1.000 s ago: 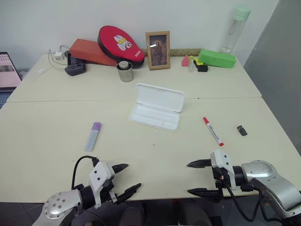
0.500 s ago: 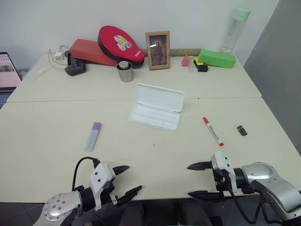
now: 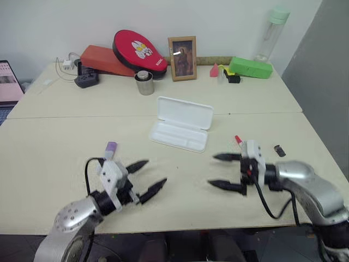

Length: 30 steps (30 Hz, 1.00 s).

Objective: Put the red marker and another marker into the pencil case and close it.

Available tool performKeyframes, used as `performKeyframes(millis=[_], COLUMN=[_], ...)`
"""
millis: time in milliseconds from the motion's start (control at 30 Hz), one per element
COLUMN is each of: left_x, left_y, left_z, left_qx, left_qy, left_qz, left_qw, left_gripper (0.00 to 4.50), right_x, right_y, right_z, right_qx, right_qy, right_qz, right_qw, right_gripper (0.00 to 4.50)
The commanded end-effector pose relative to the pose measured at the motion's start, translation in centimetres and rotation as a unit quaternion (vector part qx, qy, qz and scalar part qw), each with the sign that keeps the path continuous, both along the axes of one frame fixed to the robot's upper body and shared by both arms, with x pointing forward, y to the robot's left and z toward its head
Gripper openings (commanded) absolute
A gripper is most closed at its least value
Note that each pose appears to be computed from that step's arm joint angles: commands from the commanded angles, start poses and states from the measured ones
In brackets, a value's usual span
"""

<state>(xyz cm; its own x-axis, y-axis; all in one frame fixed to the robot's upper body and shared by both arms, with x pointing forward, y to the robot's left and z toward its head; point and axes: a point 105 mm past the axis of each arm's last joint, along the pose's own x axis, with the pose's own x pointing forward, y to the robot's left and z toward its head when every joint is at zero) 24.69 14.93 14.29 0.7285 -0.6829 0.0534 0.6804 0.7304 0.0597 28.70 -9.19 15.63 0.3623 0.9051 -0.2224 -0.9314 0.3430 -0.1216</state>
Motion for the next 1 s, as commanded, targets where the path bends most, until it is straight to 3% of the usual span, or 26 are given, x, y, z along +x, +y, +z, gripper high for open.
performKeyframes(millis=[33, 267, 633, 1000], left_x=[0.6, 0.9, 0.6, 0.7], left_y=[-0.3, -1.1, -1.2, -1.0], left_z=[2.5, 4.0, 5.0, 5.3], left_qx=[-0.026, -0.030, -0.043, -0.043], left_qy=[-0.047, -0.072, -0.085, -0.080], left_qz=[0.010, 0.009, 0.028, 0.032], left_qw=[0.999, 0.997, 0.995, 0.995], left_gripper=[4.48, 4.48, 4.48, 4.50], right_x=[2.4, 5.7, 6.2, 7.0], right_y=[1.2, 4.0, 4.9, 4.9], right_z=[-0.1, -2.1, -4.8, -4.7], right_qx=[-0.044, -0.134, -0.190, -0.210], right_qy=[-0.002, 0.005, 0.053, 0.039], right_qz=[-0.015, -0.017, -0.009, -0.022], right_qw=[0.999, 0.991, 0.980, 0.977], right_gripper=[4.50, 4.50, 4.50, 2.05])
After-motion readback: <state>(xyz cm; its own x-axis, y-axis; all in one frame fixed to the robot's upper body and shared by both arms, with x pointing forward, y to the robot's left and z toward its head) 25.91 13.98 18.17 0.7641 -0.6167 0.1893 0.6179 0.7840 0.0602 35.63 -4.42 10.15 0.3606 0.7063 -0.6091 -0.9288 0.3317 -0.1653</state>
